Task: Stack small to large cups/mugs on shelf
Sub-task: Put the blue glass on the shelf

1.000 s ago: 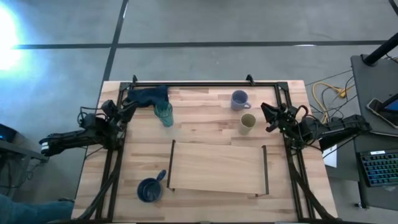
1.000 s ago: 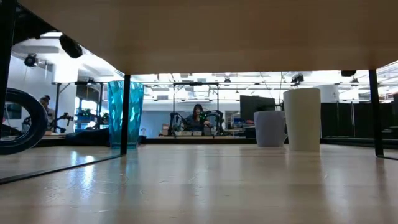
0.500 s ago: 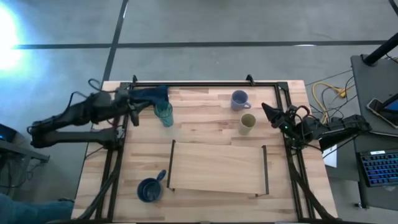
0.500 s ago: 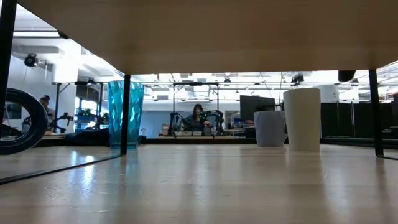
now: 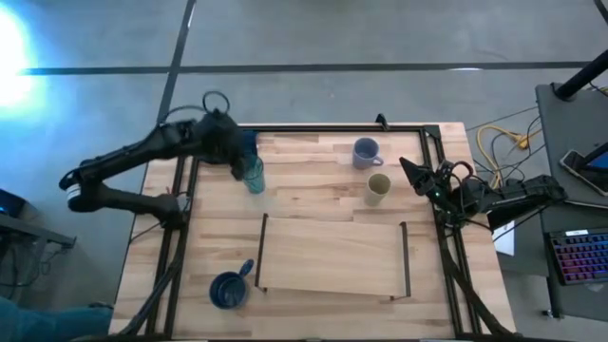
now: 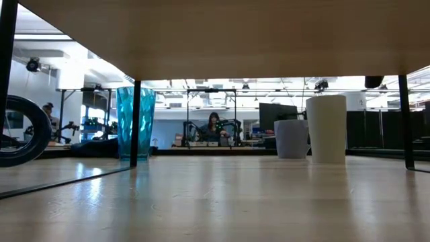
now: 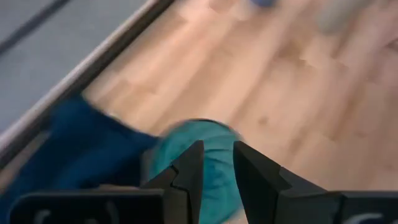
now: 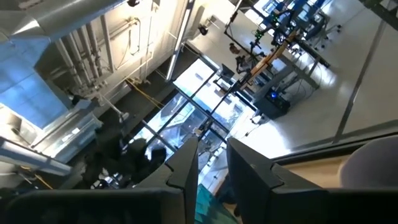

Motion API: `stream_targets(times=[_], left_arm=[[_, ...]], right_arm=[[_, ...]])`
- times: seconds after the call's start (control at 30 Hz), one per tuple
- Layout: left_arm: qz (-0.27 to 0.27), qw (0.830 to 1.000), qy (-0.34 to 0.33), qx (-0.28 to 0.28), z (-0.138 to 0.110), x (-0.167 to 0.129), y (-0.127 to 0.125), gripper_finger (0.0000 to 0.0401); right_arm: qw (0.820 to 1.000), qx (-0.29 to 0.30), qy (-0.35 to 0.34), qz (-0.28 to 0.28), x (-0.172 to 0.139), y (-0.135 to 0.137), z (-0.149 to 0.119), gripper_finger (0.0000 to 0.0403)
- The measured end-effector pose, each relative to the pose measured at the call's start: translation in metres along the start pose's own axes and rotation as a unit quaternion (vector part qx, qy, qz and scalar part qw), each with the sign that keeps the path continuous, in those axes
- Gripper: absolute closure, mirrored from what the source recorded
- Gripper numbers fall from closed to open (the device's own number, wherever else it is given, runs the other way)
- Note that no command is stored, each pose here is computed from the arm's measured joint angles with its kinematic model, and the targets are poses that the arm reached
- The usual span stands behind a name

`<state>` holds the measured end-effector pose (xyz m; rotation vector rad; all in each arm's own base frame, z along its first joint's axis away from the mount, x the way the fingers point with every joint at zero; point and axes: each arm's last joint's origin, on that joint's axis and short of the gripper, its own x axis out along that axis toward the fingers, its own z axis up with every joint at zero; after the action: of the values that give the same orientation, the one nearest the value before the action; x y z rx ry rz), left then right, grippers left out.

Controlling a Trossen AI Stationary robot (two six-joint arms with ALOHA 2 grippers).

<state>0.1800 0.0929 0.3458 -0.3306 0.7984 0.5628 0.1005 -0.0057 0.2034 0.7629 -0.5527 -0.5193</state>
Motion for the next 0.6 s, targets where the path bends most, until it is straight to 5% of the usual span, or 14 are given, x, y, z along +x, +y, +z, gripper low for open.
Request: stream_targets(times=[0.23,0.43,0.6], left_arm=[[0.077,0.997,0.008,-0.011,0.035,-0.011,0.036,0.0328],[0.086,0.994,-0.001,0.06,0.046,-0.018,0.042,0.0328],[0.086,0.995,0.006,0.05,0.044,-0.015,0.042,0.0328]], right_arm=[[1.0,0.008,0.007,0.0,0.0,-0.001,-0.001,0.0328],[1.0,0.001,0.023,0.006,0.0,-0.001,-0.004,0.0329],[0.999,0.012,0.035,0.03,0.0,0.001,-0.004,0.0326]])
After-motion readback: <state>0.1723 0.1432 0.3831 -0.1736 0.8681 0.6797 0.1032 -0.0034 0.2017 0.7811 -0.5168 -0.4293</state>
